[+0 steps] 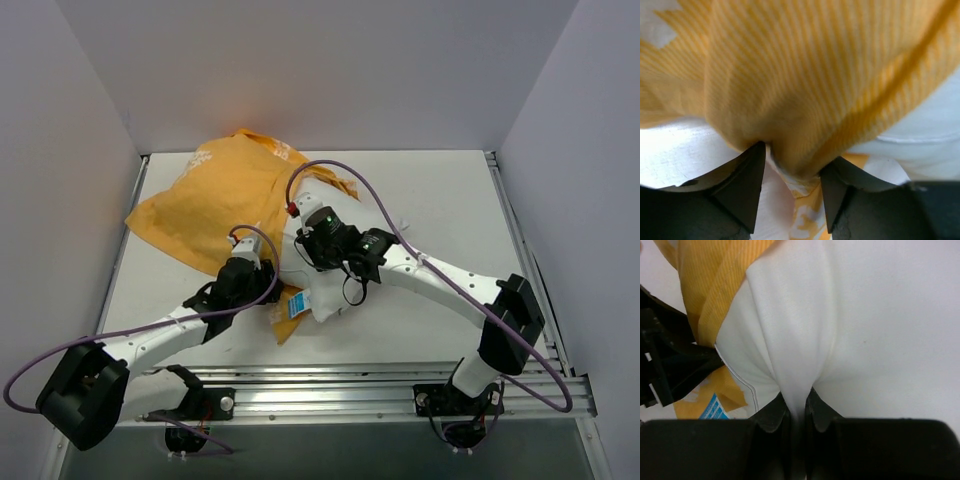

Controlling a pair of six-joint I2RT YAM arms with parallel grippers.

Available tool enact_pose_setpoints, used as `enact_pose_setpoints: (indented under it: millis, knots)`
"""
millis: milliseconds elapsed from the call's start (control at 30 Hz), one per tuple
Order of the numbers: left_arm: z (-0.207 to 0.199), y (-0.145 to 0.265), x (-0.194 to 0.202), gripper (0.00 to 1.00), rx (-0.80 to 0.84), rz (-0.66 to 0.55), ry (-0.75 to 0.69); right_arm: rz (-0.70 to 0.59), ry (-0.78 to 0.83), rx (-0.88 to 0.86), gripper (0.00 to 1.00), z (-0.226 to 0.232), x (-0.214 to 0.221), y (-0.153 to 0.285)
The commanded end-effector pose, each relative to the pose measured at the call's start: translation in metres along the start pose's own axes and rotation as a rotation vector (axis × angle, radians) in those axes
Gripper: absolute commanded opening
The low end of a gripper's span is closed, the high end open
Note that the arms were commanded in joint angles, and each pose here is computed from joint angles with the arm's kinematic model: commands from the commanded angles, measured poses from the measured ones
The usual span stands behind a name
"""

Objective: Remove the pillowcase from the pillow

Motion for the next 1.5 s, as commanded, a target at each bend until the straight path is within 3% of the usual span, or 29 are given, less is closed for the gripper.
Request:
enact_pose_setpoints:
  millis: [0, 100, 133, 200, 433, 633, 767, 900, 1033, 1167, 1200, 1233, 1300, 1333, 1467]
  knots:
    - [-0.017, -0.007, -0.02, 0.53, 0.036, -0.092, 0.002, -0.166, -0.051, -0.046, 0.0, -0.007, -0.036, 0.038]
    - [-0.021, -0.009, -0.027, 0.28, 0.019, -0.124, 0.014, -0.202, -0.064, -0.078, 0.0, -0.007, -0.04, 0.05]
    - [-0.024, -0.01, -0.033, 0.14, 0.006, -0.155, 0.017, -0.236, -0.083, -0.073, 0.0, -0.009, -0.044, 0.063]
    - [-0.023, -0.01, -0.038, 0.03, -0.037, -0.185, 0.016, -0.295, -0.101, -0.064, 0.0, -0.015, -0.05, 0.082]
    - [-0.013, -0.006, -0.069, 0.02, -0.225, -0.38, 0.103, -0.582, -0.159, -0.008, 0.0, -0.048, -0.074, 0.213]
    - [0.003, -0.007, -0.087, 0.02, -0.364, -0.505, 0.198, -0.75, -0.157, -0.033, 0.0, -0.062, -0.057, 0.298]
    - [0.007, -0.017, -0.096, 0.02, -0.38, -0.518, 0.246, -0.759, -0.144, -0.107, 0.0, -0.057, -0.038, 0.314]
    - [0.005, -0.03, -0.096, 0.02, -0.369, -0.481, 0.253, -0.634, -0.114, -0.239, 0.0, -0.037, -0.012, 0.28]
    - [0.005, -0.028, -0.091, 0.11, -0.356, -0.44, 0.258, -0.494, -0.134, -0.396, 0.0, -0.01, 0.015, 0.224]
    - [0.004, -0.006, -0.085, 0.36, -0.334, -0.373, 0.249, -0.348, -0.202, -0.52, 0.0, 0.016, 0.039, 0.164]
    - [-0.001, 0.007, -0.091, 0.41, -0.298, -0.387, 0.243, -0.287, -0.211, -0.536, 0.04, 0.021, 0.043, 0.146]
    - [-0.004, 0.015, -0.092, 0.48, -0.281, -0.381, 0.231, -0.261, -0.213, -0.553, 0.23, 0.025, 0.046, 0.137]
    - [-0.014, 0.039, -0.099, 0.66, -0.216, -0.352, 0.17, -0.216, -0.202, -0.588, 0.47, 0.03, 0.046, 0.124]
    - [-0.019, 0.047, -0.103, 0.69, -0.197, -0.346, 0.147, -0.209, -0.197, -0.592, 0.62, 0.03, 0.045, 0.123]
    - [-0.045, 0.079, -0.123, 0.82, -0.068, -0.275, -0.002, -0.257, -0.155, -0.539, 0.82, 0.017, 0.023, 0.139]
Point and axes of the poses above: each gripper's point midway between its finger pads, its own y axis back along the fingers, its own z axis along the line the jaws close on, x = y × z, the point moved 10 cm from there along y, back along the fingers, and after that the axes turned 13 degrees about y, right-handed, at the moved point
